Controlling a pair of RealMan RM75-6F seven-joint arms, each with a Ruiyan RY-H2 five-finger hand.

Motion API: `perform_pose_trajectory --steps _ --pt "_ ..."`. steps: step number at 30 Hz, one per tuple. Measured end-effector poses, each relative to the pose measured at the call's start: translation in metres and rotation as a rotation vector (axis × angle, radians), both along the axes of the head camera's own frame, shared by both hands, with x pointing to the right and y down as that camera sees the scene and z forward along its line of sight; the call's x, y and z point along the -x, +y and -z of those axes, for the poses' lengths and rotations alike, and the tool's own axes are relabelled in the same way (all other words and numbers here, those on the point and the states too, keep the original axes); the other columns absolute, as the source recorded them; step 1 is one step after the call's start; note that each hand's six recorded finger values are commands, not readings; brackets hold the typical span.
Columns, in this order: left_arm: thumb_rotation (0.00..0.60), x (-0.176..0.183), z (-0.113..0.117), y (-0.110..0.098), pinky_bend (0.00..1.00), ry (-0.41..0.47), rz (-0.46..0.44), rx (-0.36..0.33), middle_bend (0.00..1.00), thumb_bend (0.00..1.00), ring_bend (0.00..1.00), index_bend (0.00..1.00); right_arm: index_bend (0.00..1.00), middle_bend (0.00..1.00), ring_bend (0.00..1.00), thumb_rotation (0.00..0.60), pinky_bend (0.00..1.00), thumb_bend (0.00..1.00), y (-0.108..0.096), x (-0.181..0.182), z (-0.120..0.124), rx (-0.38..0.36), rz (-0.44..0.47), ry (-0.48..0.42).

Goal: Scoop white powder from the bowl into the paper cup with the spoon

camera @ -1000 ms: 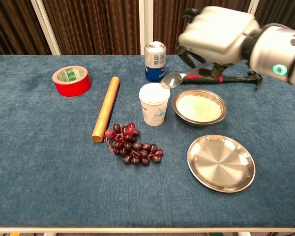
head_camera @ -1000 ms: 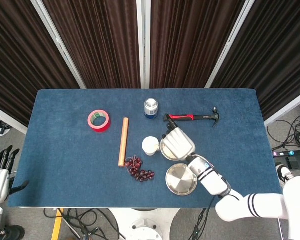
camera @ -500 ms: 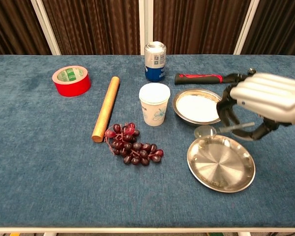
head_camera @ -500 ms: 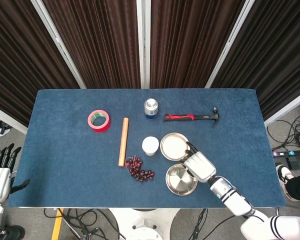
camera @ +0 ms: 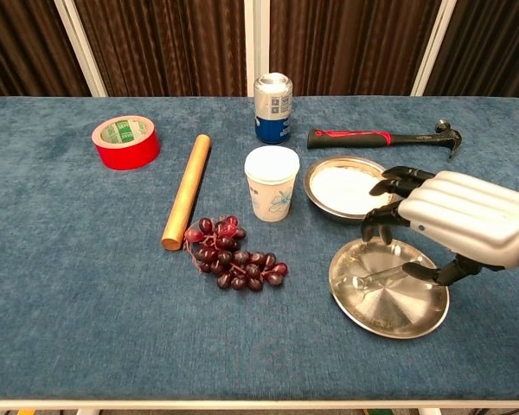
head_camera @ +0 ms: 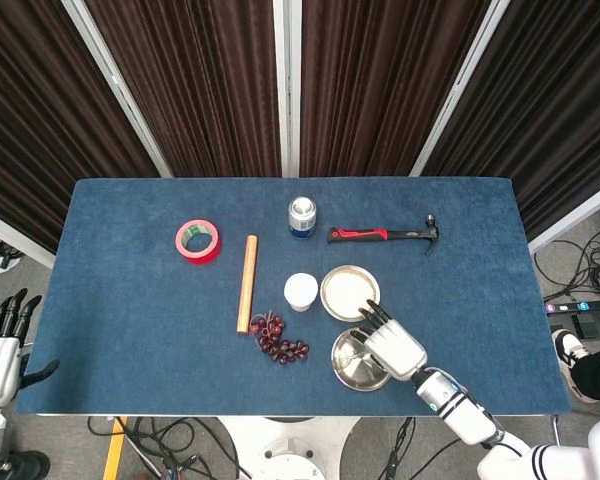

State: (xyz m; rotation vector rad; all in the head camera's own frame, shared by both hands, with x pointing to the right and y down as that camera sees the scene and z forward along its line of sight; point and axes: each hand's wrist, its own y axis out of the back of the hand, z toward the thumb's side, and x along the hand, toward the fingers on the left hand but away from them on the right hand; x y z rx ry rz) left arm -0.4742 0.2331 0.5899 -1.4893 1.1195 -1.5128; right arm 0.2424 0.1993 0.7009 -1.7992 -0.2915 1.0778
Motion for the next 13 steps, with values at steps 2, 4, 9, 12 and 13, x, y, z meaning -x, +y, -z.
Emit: perform_pose_trajectory --steps 2,4,9,12,13 --pt "0.600 0.000 0.000 0.000 0.04 0.001 0.000 0.000 0.10 0.10 0.05 0.14 0.23 0.33 0.06 0.600 0.00 0.27 -0.002 -0.007 0.005 -0.014 -0.026 0.003" --pt "0.600 0.000 -0.001 0.000 0.04 0.003 0.001 -0.002 0.10 0.10 0.05 0.14 0.23 0.31 0.06 0.600 0.00 0.27 -0.008 -0.018 0.013 -0.040 -0.073 0.004" --pt "0.600 0.000 -0.002 -0.002 0.04 0.007 -0.002 -0.004 0.10 0.10 0.05 0.14 0.15 0.22 0.02 0.600 0.00 0.28 -0.021 -0.068 0.047 -0.123 -0.261 0.006" --pt "0.600 -0.003 -0.003 -0.004 0.04 0.007 -0.010 -0.006 0.10 0.10 0.05 0.14 0.09 0.16 0.00 0.600 0.00 0.28 -0.023 -0.108 0.073 -0.151 -0.390 0.009" --pt "0.600 -0.004 -0.003 -0.005 0.04 0.008 -0.014 -0.008 0.10 0.10 0.05 0.14 0.08 0.16 0.00 0.600 0.00 0.28 -0.021 -0.119 0.081 -0.158 -0.428 0.009"
